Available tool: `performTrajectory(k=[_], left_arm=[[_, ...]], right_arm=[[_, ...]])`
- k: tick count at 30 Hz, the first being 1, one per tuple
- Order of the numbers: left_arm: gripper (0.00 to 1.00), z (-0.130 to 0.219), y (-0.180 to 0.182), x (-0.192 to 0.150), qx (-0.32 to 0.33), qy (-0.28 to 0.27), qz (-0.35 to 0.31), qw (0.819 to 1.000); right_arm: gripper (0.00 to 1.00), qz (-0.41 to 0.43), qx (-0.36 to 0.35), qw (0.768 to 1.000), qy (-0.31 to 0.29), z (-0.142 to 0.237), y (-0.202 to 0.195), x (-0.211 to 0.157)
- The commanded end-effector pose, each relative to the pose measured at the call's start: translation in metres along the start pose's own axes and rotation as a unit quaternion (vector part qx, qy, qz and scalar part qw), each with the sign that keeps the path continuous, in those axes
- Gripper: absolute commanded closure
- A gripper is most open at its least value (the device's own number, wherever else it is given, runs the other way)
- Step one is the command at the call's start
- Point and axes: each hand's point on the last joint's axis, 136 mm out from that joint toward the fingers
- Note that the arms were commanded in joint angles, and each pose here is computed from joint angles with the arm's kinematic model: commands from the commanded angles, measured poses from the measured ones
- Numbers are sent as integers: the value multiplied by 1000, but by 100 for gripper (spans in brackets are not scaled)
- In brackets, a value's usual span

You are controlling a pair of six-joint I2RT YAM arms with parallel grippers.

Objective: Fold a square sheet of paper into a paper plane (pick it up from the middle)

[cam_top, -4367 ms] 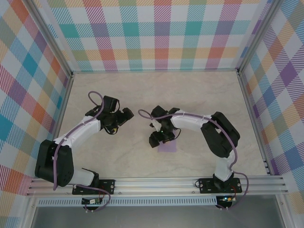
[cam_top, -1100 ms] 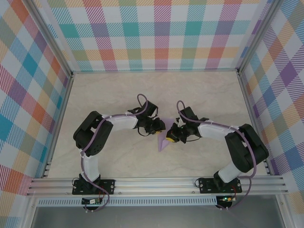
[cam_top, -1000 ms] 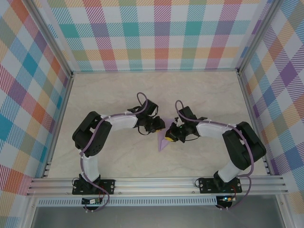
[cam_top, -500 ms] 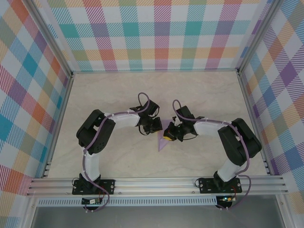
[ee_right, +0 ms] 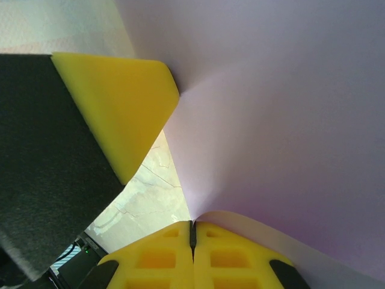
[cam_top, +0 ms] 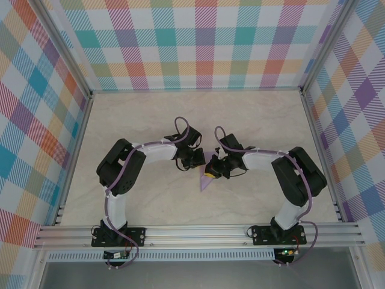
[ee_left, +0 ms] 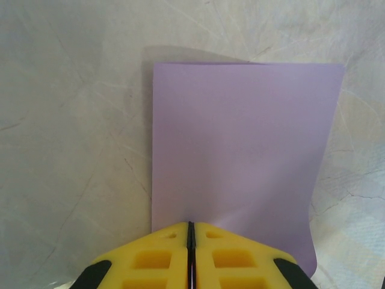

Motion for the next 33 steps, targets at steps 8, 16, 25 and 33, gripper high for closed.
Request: performTrajectory(k=[8, 16, 25, 33], left_arm=[[91, -5, 17, -13, 29, 23, 8, 999], [91, -5, 17, -13, 28, 24, 8, 999], [91, -4, 15, -14, 26, 24, 6, 999], [91, -4, 15, -14, 26, 25, 7, 999]], right_arm=[[94, 19, 7, 1000, 4, -4, 7, 2], [95, 24, 11, 1000, 6, -7, 9, 4], [94, 31, 8, 999, 14, -11, 6, 3], [94, 45, 11, 999, 21, -13, 9, 2]])
Point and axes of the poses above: each hand's point on the last joint's axis, 136 mm out from that joint toward the fingers, its own z axis back along the fingers, its own y axis along the line the jaws close on, x = y × z, and after that the axes turned 10 degrees about -z, right-handed
